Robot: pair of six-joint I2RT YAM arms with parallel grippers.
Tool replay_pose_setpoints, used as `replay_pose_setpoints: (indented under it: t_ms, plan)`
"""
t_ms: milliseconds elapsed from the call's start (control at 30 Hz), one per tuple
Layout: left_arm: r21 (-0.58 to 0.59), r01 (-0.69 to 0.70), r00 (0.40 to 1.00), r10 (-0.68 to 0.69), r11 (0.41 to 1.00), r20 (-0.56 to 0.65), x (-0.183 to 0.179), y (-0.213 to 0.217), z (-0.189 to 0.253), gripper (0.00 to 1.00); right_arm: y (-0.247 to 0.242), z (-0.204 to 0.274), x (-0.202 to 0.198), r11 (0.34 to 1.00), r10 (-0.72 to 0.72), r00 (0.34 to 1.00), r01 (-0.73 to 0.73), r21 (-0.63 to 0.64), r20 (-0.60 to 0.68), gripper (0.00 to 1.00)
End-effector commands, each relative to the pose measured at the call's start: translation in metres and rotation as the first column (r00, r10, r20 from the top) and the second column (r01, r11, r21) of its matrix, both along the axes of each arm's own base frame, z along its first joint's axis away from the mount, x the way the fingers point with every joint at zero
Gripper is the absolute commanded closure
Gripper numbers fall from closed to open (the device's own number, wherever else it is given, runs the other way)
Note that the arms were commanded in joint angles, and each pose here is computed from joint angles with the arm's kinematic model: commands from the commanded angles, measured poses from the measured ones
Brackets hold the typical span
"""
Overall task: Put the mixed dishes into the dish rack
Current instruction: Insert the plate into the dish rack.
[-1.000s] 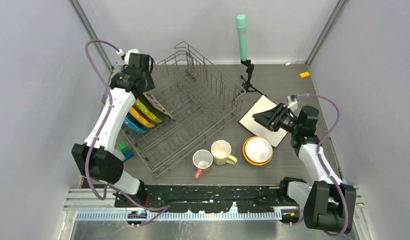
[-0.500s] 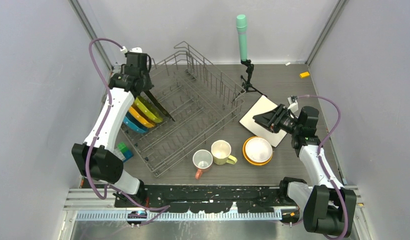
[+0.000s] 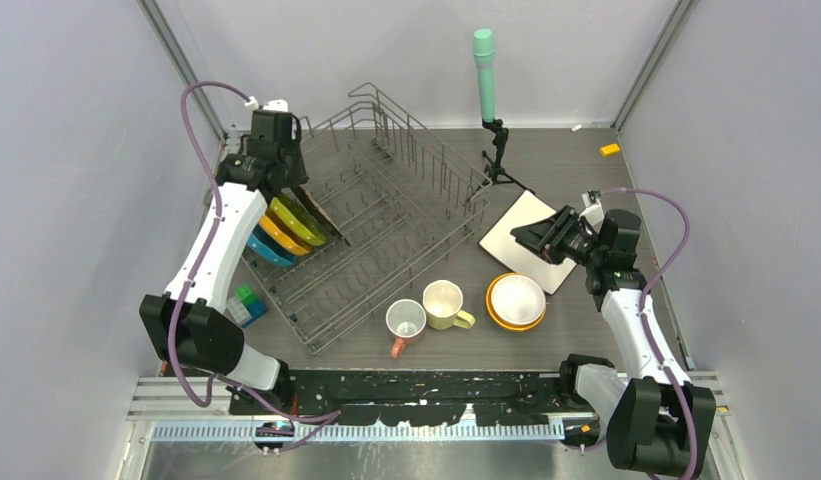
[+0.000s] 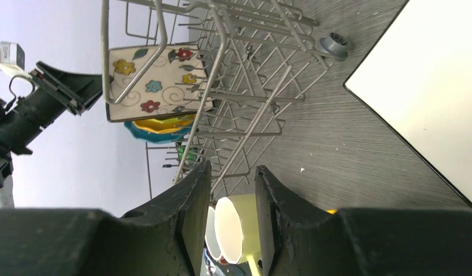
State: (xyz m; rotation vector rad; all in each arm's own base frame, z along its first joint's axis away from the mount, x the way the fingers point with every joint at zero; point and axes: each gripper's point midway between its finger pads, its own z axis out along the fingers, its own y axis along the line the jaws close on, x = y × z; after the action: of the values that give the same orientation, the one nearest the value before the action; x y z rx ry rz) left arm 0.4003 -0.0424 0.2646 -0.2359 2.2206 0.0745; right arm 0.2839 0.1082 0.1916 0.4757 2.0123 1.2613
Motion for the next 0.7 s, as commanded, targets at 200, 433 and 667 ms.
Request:
replay_pose_setpoints:
  t_ms: [200,433,667]
  plan:
    - [-0.065,0.11,0.994,-0.111,0.992,-0.009,-0.019,-0.019,0.008,0.55,-0.016,0.011,0.011,0.991,-0.097,0.995,0.099,-0.086,0.023,0.6]
    - [-0.047,0.103,0.994,-0.101,0.994,0.037,-0.027,-0.011,0.028,0.51,-0.038,0.002,0.013,0.963,-0.233,0.972,0.229,-0.143,-0.013,0.6]
    - [-0.023,0.084,0.993,-0.082,0.996,0.085,-0.036,0.002,0.05,0.47,-0.066,-0.012,0.012,0.911,-0.391,0.919,0.376,-0.169,-0.062,0.6]
